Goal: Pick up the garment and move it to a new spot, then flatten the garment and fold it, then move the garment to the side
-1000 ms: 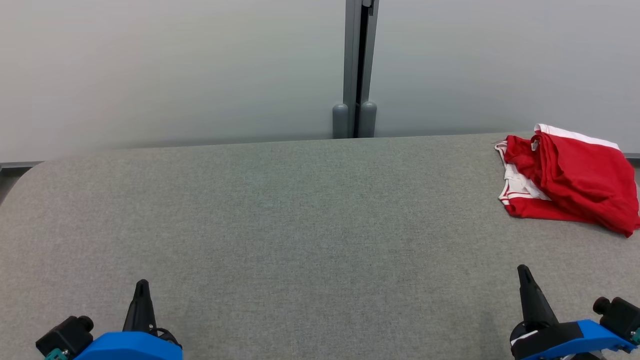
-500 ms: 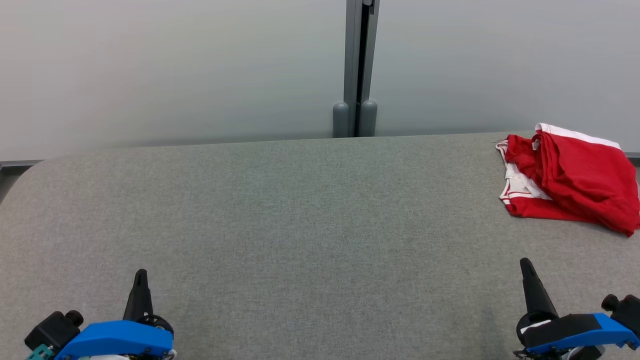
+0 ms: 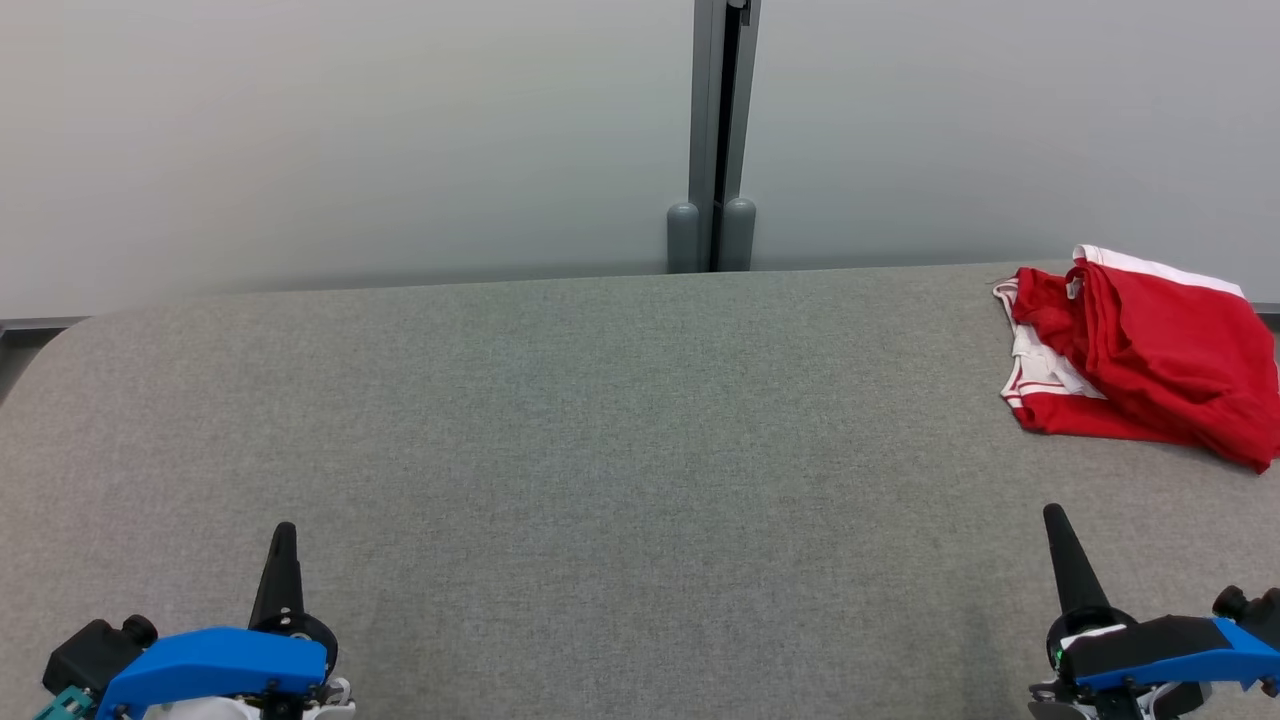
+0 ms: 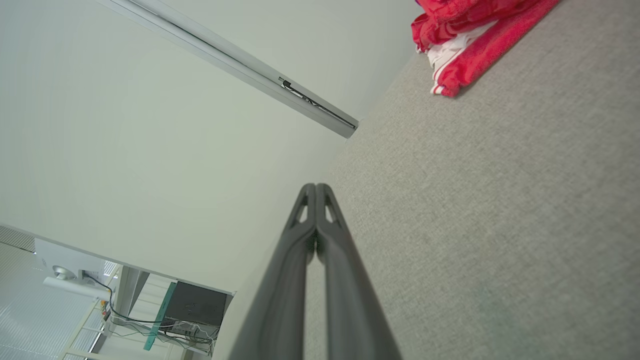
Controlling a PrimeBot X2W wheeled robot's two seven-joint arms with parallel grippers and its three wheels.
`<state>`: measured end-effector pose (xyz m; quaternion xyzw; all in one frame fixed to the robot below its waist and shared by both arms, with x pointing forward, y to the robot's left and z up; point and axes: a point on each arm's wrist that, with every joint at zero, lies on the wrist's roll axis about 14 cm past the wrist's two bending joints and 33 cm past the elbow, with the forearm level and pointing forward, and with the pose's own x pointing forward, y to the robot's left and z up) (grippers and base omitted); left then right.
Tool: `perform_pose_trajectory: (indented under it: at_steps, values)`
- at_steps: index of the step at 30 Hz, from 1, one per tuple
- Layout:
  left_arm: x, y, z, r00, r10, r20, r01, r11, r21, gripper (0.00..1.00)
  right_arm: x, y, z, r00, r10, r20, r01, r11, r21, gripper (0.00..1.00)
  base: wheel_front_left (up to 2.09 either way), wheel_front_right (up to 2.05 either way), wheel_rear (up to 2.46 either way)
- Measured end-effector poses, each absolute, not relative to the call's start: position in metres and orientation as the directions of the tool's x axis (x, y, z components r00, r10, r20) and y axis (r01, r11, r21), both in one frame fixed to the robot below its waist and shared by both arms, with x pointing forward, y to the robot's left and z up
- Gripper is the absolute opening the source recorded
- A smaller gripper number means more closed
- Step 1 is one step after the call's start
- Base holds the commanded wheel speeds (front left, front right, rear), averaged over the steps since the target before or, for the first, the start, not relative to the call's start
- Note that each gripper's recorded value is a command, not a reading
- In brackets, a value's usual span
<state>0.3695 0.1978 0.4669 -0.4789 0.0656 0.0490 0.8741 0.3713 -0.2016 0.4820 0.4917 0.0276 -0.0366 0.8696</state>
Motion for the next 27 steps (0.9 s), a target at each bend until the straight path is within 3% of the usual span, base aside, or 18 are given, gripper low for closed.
perform_pose_trajectory:
  at_steps: [27]
  values:
    - [0.378,0.198,0.482,0.994,0.005,-0.107,-0.104,0.284,-0.953,0.00,0.379,-0.201,0.491,0.998,-0.021,-0.060,0.063,0.271,0.961,0.00,0.00,0.00,0.00]
